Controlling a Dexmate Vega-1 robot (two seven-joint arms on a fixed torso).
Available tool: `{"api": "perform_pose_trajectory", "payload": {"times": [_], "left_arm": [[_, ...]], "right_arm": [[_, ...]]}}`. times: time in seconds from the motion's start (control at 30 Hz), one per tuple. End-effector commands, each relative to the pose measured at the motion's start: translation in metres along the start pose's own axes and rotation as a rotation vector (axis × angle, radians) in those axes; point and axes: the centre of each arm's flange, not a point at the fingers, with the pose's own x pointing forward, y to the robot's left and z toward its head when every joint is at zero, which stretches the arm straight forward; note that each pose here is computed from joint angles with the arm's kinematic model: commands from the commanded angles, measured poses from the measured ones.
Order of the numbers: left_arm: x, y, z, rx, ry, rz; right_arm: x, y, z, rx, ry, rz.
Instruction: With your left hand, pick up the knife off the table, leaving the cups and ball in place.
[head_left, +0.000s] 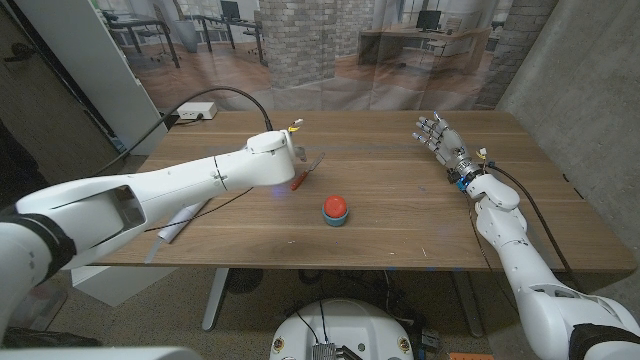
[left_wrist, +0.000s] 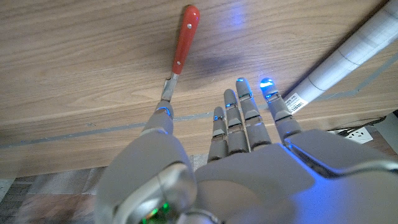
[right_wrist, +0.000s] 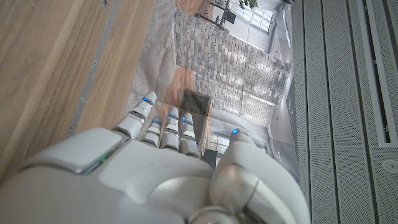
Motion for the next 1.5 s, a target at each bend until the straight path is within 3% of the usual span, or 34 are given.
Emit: {"api": "perform_pose_trajectory", "payload": {"times": [0.03,0.53,1.5], "left_arm": [[0.003,0.002,0.004,0.042,0.006,-0.064],[0.008,0.005,0.007,0.052,0.008,-0.082],[0.026,0.003,0.020,0.154,0.025,-0.193]], "right_arm": [[-0.006,-0.002,-0.003,0.011,-0.007,-0.014],[-0.009,-0.006,-0.003,0.014,-0.017,-0.026],[-0.016,-0.011,-0.003,0.020,-0.034,-0.053]]}}
